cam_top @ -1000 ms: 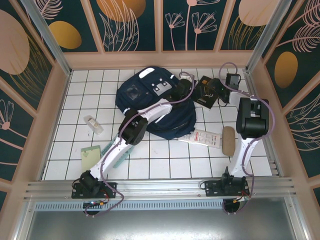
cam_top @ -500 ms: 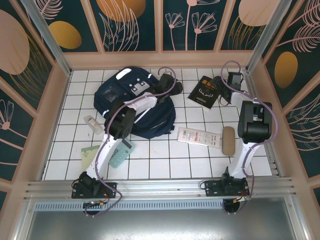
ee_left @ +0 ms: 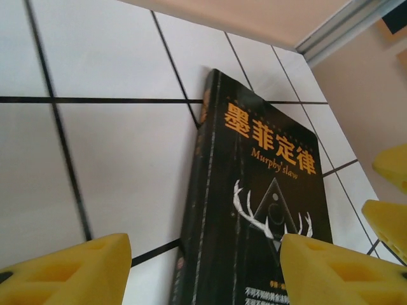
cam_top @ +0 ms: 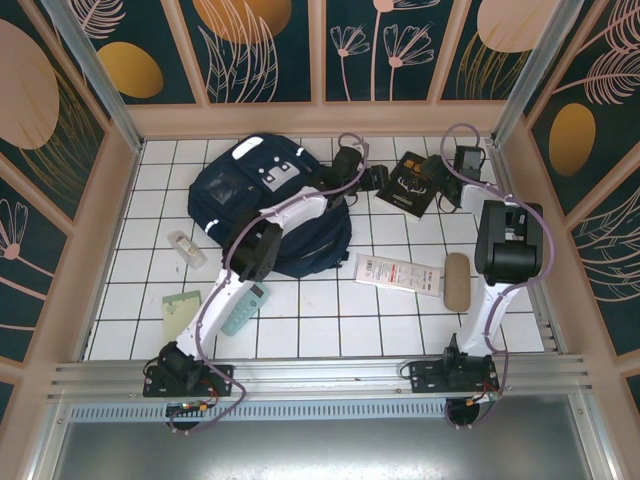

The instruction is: Pack the student bag

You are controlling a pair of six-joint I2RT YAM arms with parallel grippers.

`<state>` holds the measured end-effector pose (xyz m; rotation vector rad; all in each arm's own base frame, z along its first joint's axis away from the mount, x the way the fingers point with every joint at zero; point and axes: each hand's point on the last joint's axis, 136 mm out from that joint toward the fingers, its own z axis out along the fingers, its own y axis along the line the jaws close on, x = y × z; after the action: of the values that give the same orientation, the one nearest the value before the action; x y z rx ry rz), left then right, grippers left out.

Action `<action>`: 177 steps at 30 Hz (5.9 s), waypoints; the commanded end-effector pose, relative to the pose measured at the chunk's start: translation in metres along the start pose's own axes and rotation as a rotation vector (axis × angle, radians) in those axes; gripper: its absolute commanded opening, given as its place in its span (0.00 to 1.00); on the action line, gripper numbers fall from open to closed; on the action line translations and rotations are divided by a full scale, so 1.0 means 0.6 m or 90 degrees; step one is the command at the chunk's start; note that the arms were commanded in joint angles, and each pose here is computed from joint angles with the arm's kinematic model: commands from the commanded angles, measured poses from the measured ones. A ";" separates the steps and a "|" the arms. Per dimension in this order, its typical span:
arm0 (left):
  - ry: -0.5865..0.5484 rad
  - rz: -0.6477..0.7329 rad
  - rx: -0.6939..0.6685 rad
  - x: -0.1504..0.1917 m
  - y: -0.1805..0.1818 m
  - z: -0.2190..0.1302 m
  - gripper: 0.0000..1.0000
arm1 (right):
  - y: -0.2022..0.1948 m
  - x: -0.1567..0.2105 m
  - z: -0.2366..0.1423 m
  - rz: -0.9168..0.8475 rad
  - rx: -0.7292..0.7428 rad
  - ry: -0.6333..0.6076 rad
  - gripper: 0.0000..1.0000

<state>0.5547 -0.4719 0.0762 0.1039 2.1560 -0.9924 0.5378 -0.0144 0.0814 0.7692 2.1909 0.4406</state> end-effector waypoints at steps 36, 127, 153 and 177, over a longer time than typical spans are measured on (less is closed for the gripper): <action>0.091 -0.002 -0.089 0.087 0.006 -0.081 0.64 | 0.090 0.107 -0.003 -0.111 -0.060 0.080 0.90; 0.207 -0.018 0.126 0.154 -0.056 -0.023 0.52 | 0.043 0.179 -0.015 -0.107 -0.042 0.110 0.34; 0.201 -0.064 0.372 0.162 -0.171 -0.061 0.52 | 0.043 0.180 -0.015 -0.096 -0.047 0.113 0.34; 0.179 -0.276 0.332 0.158 -0.155 -0.038 0.50 | 0.045 0.177 -0.021 -0.089 -0.054 0.110 0.35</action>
<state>0.5015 -0.4930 0.0900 -0.0115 2.0199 -1.7066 0.4835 0.0268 0.0318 0.6518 2.3464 0.3229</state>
